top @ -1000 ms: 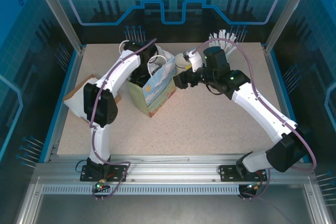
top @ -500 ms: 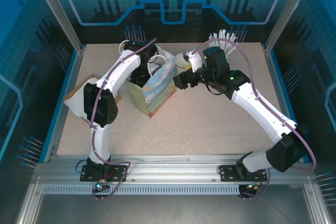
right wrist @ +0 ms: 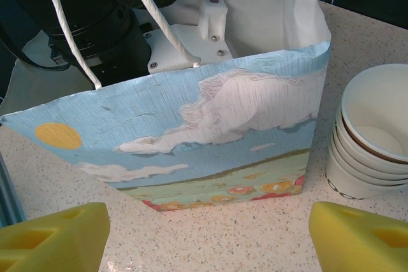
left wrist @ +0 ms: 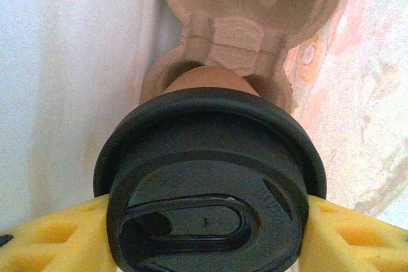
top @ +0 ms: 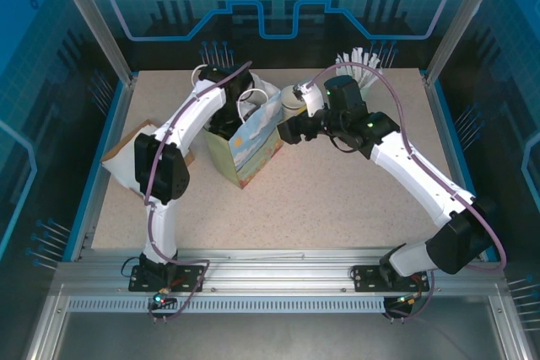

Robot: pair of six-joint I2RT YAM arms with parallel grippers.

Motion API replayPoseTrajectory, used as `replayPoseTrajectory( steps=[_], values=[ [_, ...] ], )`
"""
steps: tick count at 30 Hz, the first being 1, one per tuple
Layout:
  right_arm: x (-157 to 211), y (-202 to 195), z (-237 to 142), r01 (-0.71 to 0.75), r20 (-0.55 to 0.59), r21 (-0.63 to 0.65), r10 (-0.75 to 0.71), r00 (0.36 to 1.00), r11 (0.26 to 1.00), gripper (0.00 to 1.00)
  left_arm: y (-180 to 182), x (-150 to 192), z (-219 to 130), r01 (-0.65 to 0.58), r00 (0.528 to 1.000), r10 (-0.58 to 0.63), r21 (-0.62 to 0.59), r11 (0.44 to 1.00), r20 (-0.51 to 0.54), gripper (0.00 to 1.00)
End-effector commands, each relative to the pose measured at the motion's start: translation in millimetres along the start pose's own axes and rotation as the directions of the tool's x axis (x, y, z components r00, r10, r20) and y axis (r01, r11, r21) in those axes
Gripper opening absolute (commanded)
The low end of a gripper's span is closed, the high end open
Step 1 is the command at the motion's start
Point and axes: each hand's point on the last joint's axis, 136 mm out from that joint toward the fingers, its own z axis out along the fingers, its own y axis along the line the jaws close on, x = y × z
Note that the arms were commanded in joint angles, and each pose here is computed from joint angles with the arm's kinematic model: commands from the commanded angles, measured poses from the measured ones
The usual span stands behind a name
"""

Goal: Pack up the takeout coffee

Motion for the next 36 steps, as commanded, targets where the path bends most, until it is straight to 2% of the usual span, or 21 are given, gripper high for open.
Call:
replayPoseTrajectory(
  steps=[1,22,36],
  values=[
    [-8.6,7.0,-2.8,0.017,0.011,-0.009,-0.016,1.000,1.000,0.83,-2.4,7.8,-12.1,-0.026,1.000,0.026,0.006,1.000,-0.002,0.38],
    [-5.5,8.0,2.0,0.015,0.001,-0.018,-0.015,1.000,1.000,0.83,-9.9,11.6,-35.9,-0.023,0.999,0.021,0.051,0.998,0.037,0.38],
    [-4.2,7.7,5.4,0.012,-0.009,-0.020,-0.012,1.000,1.000,0.83,-9.0,13.0,-20.0,-0.016,1.000,0.017,0.097,0.995,-0.006,0.38]
  ],
)
